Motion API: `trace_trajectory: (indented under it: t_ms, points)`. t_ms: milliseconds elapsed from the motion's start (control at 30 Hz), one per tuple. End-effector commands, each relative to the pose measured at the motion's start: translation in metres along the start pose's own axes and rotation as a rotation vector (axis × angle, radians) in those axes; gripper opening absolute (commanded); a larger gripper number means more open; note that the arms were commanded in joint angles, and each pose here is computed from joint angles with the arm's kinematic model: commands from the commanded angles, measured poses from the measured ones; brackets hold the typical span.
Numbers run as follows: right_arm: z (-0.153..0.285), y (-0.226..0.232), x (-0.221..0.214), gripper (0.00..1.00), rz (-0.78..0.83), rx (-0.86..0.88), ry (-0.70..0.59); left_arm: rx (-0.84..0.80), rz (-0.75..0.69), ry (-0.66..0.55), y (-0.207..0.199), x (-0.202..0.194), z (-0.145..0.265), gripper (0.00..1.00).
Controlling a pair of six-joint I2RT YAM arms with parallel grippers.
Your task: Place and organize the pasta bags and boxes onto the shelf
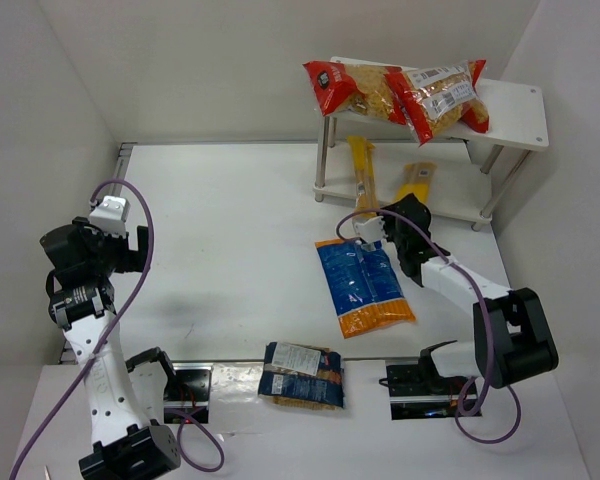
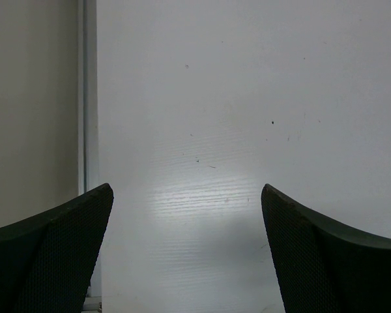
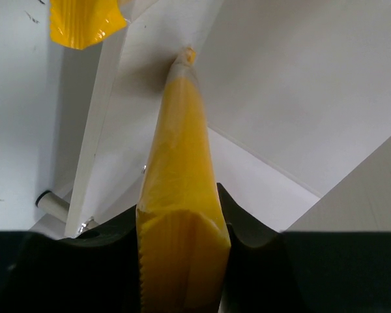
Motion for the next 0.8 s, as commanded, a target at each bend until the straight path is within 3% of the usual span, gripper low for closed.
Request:
trace_trajectory:
  t_ms: [0, 33, 133, 467, 767]
  points:
    - [0.013, -0.059, -0.040, 0.44, -0.050, -0.207, 0.142, 0.014, 0.010, -0.035, 0.001, 0.007, 0.002, 1.00]
    - [0.010, -0.055, -0.040, 0.50, -0.048, -0.191, 0.149, 0.014, 0.010, -0.035, 0.001, 0.007, 0.002, 1.00]
    - [0.008, -0.050, -0.043, 0.57, -0.050, -0.173, 0.164, 0.014, 0.010, -0.035, 0.001, 0.007, 0.002, 1.00]
    - [0.003, -0.034, -0.057, 0.58, -0.067, -0.119, 0.214, 0.022, 0.014, -0.035, 0.003, 0.006, 0.003, 1.00]
    - [0.003, -0.017, -0.057, 0.78, -0.100, -0.027, 0.209, 0.020, 0.018, -0.027, 0.004, 0.005, 0.001, 1.00]
Point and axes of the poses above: each gripper's point midway between its finger pads, its own z axis back along the fingers, its own y axis along the line the jaws close on, x = y × z, the point moved 3 cm from there along z, back along the fingers, and after that the axes turned 11 degrees about z, right-handed, at the moved point
